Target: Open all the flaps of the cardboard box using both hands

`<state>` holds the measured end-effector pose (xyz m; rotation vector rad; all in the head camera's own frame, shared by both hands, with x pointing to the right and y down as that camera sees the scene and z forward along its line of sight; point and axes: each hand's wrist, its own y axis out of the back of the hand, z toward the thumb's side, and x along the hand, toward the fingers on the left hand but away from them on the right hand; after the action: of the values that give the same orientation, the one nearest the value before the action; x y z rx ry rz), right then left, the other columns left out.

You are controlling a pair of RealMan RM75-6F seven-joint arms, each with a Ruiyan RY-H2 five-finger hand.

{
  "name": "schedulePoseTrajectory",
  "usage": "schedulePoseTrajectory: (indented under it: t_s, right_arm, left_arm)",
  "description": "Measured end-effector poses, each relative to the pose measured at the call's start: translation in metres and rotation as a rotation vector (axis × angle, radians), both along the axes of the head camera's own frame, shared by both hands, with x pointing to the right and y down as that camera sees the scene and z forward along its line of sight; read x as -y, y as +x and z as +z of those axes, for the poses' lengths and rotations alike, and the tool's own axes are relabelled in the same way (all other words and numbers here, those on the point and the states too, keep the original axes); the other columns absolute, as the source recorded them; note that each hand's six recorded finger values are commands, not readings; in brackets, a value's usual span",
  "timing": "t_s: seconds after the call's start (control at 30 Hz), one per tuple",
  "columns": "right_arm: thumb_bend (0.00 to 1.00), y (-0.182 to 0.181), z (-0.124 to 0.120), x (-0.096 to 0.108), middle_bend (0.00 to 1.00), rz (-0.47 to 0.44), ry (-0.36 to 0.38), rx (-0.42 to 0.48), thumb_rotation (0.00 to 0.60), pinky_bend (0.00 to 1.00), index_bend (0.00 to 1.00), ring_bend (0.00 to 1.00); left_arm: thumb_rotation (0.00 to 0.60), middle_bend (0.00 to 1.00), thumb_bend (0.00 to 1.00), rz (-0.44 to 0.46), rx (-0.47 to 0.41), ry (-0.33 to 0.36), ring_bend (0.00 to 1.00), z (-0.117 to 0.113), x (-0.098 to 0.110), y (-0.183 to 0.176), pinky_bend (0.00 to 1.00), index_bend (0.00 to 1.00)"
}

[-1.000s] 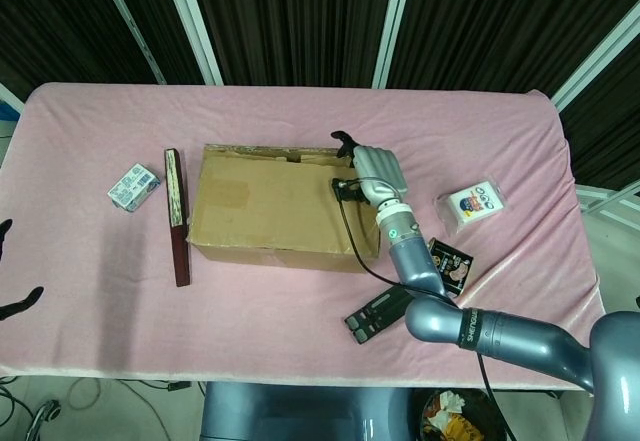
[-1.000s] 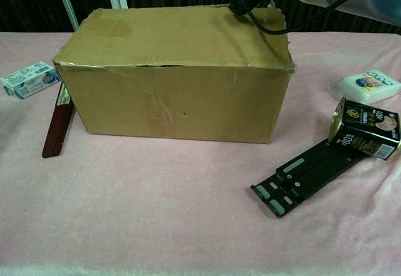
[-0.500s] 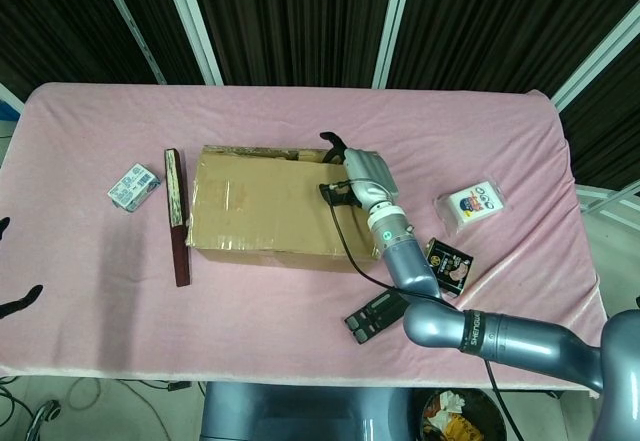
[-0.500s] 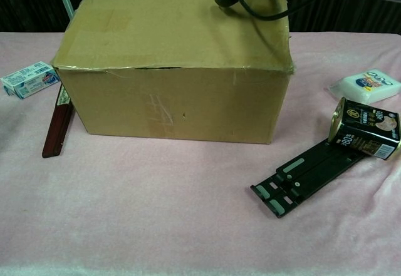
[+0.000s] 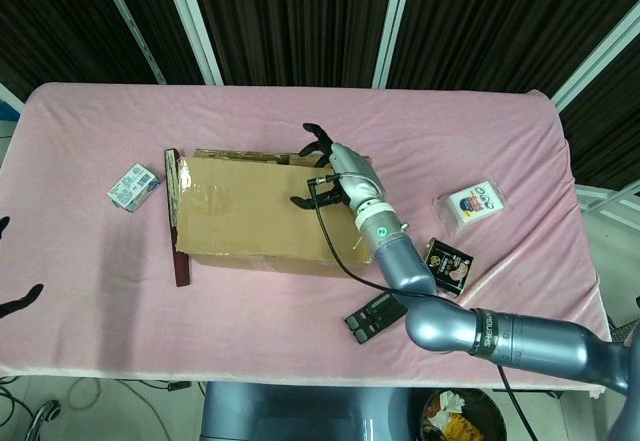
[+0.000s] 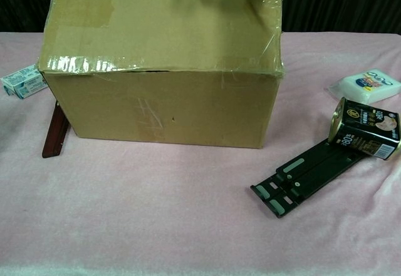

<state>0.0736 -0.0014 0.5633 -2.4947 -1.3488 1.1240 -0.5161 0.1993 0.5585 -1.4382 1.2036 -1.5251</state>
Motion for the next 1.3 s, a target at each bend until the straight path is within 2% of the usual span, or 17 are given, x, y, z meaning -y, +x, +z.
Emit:
schedulePoseTrajectory:
  t_s: [0.2,0.53,0.73,1.17,1.3]
  right_arm:
    - [0.21,-0.002,-0.010,-0.002,0.28,-0.008,-0.019,0.014,0.600,0.47,0.05,0.39]
    - [0.21,-0.012,-0.029,-0.003,0.28,-0.065,-0.001,0.036,0.600,0.48,0.05,0.39]
    - [0.20,-0.013,-0.033,-0.010,0.30,-0.168,0.013,-0.009,0.600,0.48,0.05,0.41]
    - [0.19,-0.033,-0.053,-0.033,0.30,-0.430,0.113,-0.131,0.595,0.48,0.05,0.42]
    - [0.19,-0.041,-0.060,-0.038,0.30,-0.473,0.120,-0.149,0.593,0.48,0.05,0.42]
  left_arm:
    - [0.600,0.00,0.13,0.000,-0.003,-0.002,0.00,0.000,0.000,0.000,0.00,0.00]
    - [0.600,0.00,0.13,-0.001,-0.003,-0.003,0.00,0.001,0.000,0.001,0.00,0.00]
    - [0.600,0.00,0.13,-0.007,-0.012,-0.003,0.00,0.000,0.000,0.001,0.00,0.00]
    - [0.600,0.00,0.13,-0.013,-0.022,-0.004,0.00,0.000,0.000,0.002,0.00,0.00]
    - [0.600,0.00,0.13,-0.012,-0.025,-0.003,0.00,0.000,0.000,0.002,0.00,0.00]
